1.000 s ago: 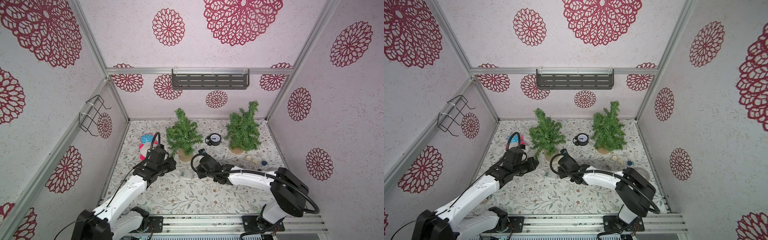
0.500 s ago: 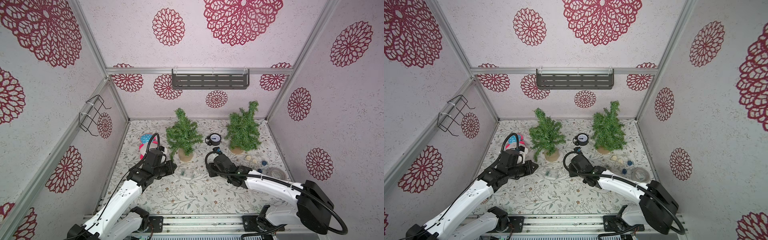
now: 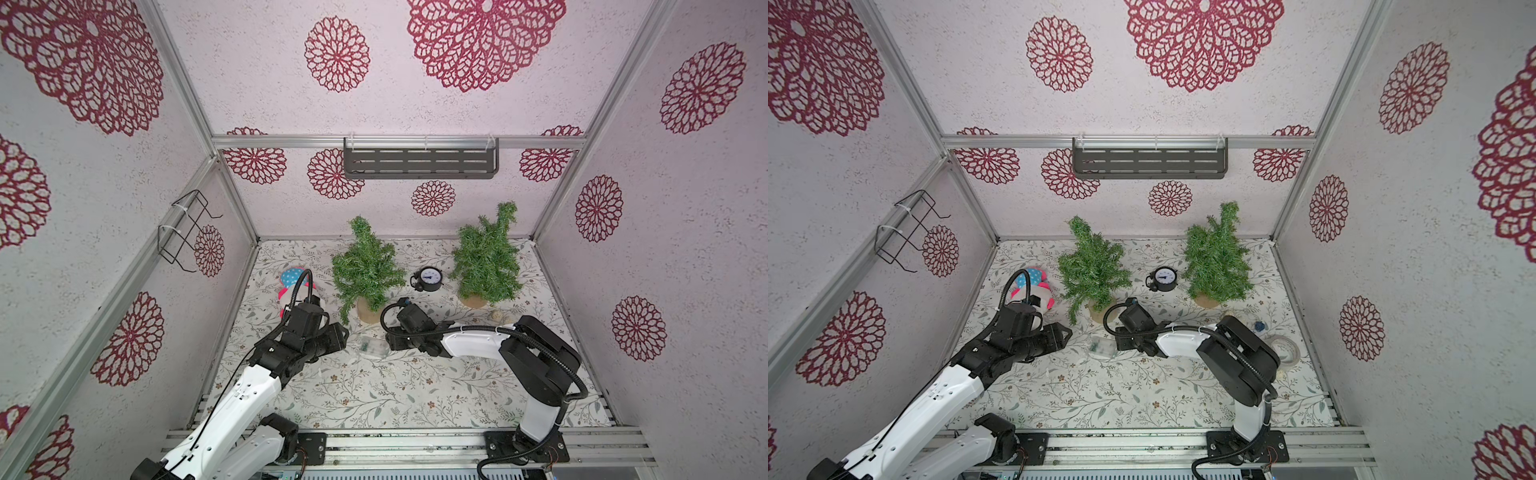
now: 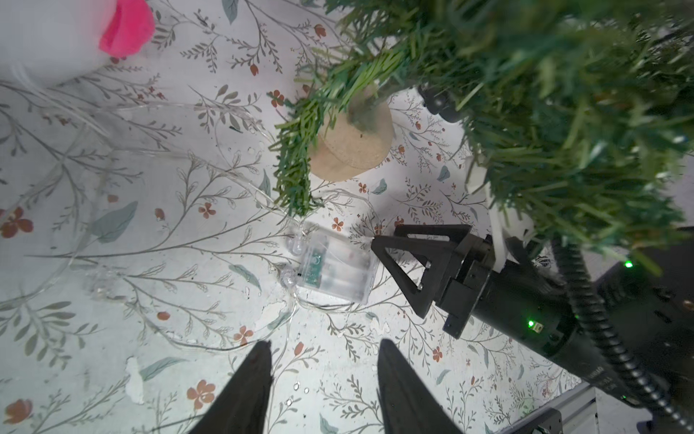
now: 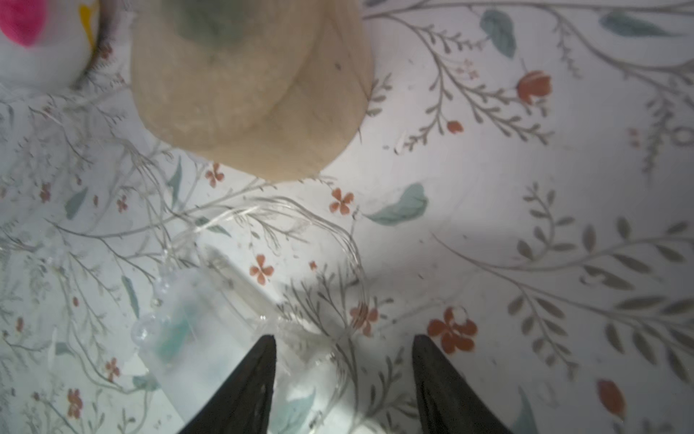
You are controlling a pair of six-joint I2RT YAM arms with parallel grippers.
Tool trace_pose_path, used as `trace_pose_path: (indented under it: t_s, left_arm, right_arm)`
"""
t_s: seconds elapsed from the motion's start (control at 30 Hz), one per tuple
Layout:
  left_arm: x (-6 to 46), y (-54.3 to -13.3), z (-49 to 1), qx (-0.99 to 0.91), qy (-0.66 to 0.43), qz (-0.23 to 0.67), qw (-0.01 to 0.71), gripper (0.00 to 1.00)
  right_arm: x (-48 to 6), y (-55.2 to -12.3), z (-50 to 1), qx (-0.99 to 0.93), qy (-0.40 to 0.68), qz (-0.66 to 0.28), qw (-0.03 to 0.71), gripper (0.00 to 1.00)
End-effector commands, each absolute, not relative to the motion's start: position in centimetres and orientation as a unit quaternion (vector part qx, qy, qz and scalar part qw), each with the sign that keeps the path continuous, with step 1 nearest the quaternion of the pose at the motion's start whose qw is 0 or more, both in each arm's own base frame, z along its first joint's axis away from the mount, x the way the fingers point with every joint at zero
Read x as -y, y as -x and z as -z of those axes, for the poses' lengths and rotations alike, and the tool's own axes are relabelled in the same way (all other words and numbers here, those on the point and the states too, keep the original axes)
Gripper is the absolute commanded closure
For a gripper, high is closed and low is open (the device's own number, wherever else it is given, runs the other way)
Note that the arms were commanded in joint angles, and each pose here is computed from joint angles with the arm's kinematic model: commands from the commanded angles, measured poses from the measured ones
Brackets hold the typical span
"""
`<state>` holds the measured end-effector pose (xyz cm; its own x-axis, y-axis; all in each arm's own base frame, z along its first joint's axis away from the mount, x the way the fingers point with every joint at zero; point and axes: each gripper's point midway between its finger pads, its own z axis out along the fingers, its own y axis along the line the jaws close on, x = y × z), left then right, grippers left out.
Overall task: Wrap string light around the christmas tree
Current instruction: Pick up the light string from the center of the board.
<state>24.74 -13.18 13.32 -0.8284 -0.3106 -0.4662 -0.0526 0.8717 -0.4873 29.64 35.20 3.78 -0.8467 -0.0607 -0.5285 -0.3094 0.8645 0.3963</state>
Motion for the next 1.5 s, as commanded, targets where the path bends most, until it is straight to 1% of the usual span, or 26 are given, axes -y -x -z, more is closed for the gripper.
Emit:
trace_pose_path:
  t_s: [0.0, 0.07, 0.13, 0.27, 0.43, 0.53, 0.6, 0.63, 0.67, 0.73, 0.77, 0.87, 0.97, 1.07, 1.23, 1.37, 1.47]
  left_arm:
    - [13.4, -25.2, -12.3, -0.922, 0.116, 0.247, 0.276, 0.5]
    - [13.1, -25.2, -11.9, -0.924, 0.117, 0.239, 0.276, 0.5]
    - [12.9, -25.2, -11.7, -0.925, 0.116, 0.232, 0.279, 0.49]
    - [12.8, -25.4, -11.0, -0.925, 0.117, 0.228, 0.281, 0.49]
    - [13.1, -26.0, -10.4, -0.928, 0.113, 0.226, 0.273, 0.48]
    - [13.2, -26.0, -10.1, -0.932, 0.107, 0.22, 0.268, 0.48]
    - [13.2, -26.1, -10.1, -0.933, 0.105, 0.218, 0.268, 0.47]
    - [13.1, -26.2, -10.1, -0.933, 0.106, 0.216, 0.269, 0.47]
    - [13.1, -26.3, -9.9, -0.933, 0.106, 0.215, 0.269, 0.47]
    - [13.2, -26.6, -9.9, -0.93, 0.111, 0.219, 0.272, 0.47]
    - [13.2, -26.7, -9.9, -0.93, 0.114, 0.219, 0.272, 0.47]
    - [12.2, -26.6, -9.6, -0.934, 0.126, 0.202, 0.268, 0.47]
    - [10.1, -25.6, -8.6, -0.939, 0.155, 0.179, 0.249, 0.47]
    - [8.5, -25.1, -8.3, -0.936, 0.186, 0.173, 0.242, 0.46]
    - [8.7, -25.8, -8.5, -0.931, 0.195, 0.189, 0.244, 0.45]
    - [9.0, -25.9, -8.1, -0.934, 0.191, 0.191, 0.235, 0.44]
    - [8.9, -26.0, -8.3, -0.933, 0.191, 0.19, 0.238, 0.44]
  right_arm:
    - [-36.5, -29.8, -3.1, -0.932, 0.071, -0.267, 0.234, 0.5]
    - [-36.4, -29.3, -2.7, -0.936, 0.074, -0.264, 0.222, 0.6]
    - [-35.8, -28.4, -2.6, -0.939, 0.08, -0.258, 0.212, 0.67]
    - [-34.1, -25.2, -2.6, -0.946, 0.103, -0.249, 0.18, 0.76]
    - [-31.2, -21.0, -3.0, -0.953, 0.115, -0.241, 0.141, 0.83]
    - [-29.5, -18.7, -3.7, -0.954, 0.13, -0.238, 0.125, 0.84]
    - [-28.8, -18.6, -5.1, -0.95, 0.153, -0.232, 0.144, 0.79]
    - [-28.9, -19.0, -6.1, -0.943, 0.172, -0.232, 0.165, 0.74]
    - [-29.3, -19.5, -7.0, -0.934, 0.195, -0.234, 0.185, 0.66]
    - [-30.3, -20.4, -7.5, -0.923, 0.241, -0.222, 0.203, 0.5]
    - [-31.0, -20.9, -7.3, -0.918, 0.266, -0.21, 0.207, 0.44]
    - [-33.1, -22.2, -6.9, -0.901, 0.327, -0.169, 0.231, 0.3]
    - [-35.0, -22.9, -6.3, -0.882, 0.374, -0.141, 0.249, 0.19]
    - [-36.3, -23.9, -5.7, -0.872, 0.4, -0.108, 0.261, 0.16]
    - [-37.9, -24.7, -5.0, -0.862, 0.421, -0.098, 0.264, 0.14]
    - [-38.9, -24.9, -4.0, -0.861, 0.43, -0.1, 0.254, 0.15]
    - [-39.6, -24.8, -2.8, -0.862, 0.438, -0.101, 0.234, 0.19]
